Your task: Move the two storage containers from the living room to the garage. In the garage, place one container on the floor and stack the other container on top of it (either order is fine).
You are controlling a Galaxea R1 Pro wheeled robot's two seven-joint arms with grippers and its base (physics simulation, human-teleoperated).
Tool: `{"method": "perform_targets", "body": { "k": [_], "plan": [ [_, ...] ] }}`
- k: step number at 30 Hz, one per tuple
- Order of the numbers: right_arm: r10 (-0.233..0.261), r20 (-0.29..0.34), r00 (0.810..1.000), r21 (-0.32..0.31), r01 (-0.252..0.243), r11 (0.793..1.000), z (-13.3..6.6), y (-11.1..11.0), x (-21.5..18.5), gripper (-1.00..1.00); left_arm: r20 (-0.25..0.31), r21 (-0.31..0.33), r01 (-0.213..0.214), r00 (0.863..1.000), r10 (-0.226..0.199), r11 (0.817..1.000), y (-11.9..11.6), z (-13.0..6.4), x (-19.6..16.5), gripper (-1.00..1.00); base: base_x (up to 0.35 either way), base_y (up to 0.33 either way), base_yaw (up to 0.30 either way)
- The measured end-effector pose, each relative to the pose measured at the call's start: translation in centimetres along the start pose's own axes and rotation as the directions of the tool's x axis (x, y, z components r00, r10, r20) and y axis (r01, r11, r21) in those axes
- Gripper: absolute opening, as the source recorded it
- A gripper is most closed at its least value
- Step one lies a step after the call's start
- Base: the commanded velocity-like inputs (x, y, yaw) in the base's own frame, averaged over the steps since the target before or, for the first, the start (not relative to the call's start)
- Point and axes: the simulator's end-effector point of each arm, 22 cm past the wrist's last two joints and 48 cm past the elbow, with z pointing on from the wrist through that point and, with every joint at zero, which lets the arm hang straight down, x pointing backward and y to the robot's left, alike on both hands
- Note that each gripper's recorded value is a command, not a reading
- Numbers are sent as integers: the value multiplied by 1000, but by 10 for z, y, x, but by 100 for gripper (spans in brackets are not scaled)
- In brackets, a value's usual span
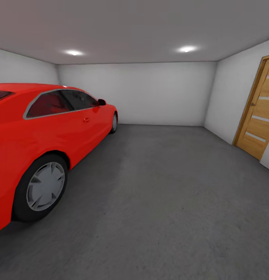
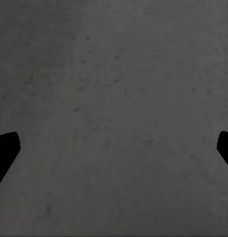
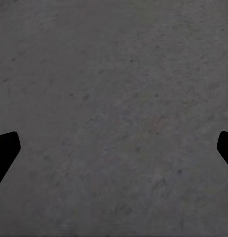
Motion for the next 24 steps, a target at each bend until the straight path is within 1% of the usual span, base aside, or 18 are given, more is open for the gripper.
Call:
{"method": "perform_targets", "body": {
  "k": [7, 24],
  "plan": [
    [0, 0, 1000, 0, 0, 1000, 0, 0, 0, 100, 0, 0, 0, 1000, 0, 1000, 0, 0, 0, 100, 285, 0, -4],
    [0, 0, 1000, 0, 0, 1000, 0, 0, 0, 100, 0, 0, 0, 1000, 0, 1000, 0, 0, 0, 100, 340, 0, 0]
  ]
}}
